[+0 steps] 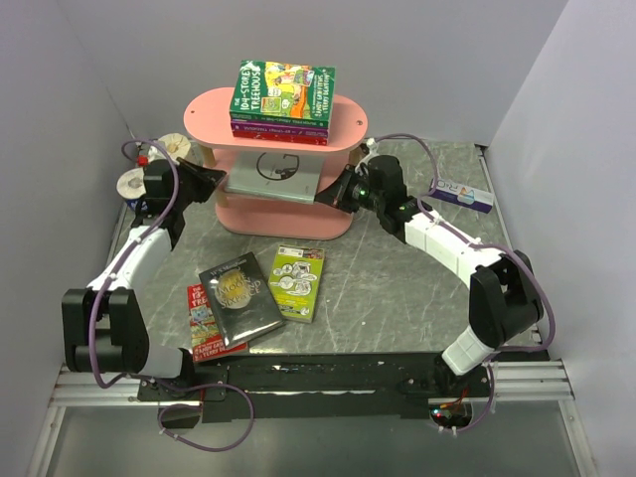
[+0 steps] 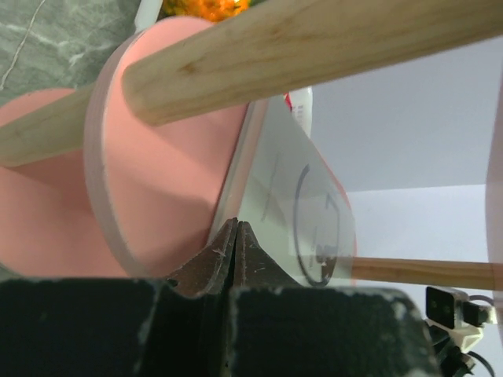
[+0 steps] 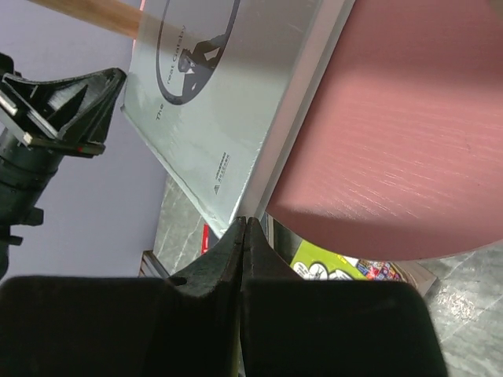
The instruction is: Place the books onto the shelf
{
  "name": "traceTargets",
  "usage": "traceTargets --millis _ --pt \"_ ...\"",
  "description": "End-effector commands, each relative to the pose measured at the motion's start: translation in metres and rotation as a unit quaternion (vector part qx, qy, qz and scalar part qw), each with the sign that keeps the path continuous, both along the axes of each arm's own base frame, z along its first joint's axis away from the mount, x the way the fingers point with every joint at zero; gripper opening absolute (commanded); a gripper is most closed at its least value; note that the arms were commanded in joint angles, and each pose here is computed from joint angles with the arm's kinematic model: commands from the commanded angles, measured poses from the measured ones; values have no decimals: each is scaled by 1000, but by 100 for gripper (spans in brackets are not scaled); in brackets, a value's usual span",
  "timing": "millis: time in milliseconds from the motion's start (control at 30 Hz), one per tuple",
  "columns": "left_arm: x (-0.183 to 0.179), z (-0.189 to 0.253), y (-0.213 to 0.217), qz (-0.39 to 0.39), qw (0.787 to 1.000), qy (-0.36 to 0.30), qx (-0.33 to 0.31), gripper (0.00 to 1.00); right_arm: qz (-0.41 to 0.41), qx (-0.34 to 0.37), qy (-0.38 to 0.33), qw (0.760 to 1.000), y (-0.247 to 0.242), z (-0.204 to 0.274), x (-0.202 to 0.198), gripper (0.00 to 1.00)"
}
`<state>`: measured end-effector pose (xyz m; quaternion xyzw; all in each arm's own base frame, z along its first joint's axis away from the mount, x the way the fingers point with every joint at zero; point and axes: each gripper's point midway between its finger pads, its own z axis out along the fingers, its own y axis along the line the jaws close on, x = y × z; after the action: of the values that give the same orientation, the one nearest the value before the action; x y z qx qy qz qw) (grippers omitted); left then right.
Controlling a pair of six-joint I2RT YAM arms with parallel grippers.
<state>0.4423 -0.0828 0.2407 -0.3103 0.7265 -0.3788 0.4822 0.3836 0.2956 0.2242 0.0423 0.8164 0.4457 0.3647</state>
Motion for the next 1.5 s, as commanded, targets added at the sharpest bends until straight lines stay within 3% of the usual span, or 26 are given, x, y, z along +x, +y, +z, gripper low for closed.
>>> traceTargets --millis 0,467,1200,1367,1467 --pt "11 29 4 3 1000 -19 11 4 -7 17 -31 999 0 28 17 0" --pt "9 -11 -22 -62 998 21 -6 2 -5 22 -18 1000 0 23 25 0" --pt "-17 2 -26 -75 997 3 -4 1 -13 37 -20 999 -2 33 27 0" --pt "-14 0 -23 -68 998 9 1 3 -18 34 -19 999 -6 34 26 0" --pt "-12 6 -14 -51 999 11 10 11 -30 34 -21 999 -17 37 26 0"
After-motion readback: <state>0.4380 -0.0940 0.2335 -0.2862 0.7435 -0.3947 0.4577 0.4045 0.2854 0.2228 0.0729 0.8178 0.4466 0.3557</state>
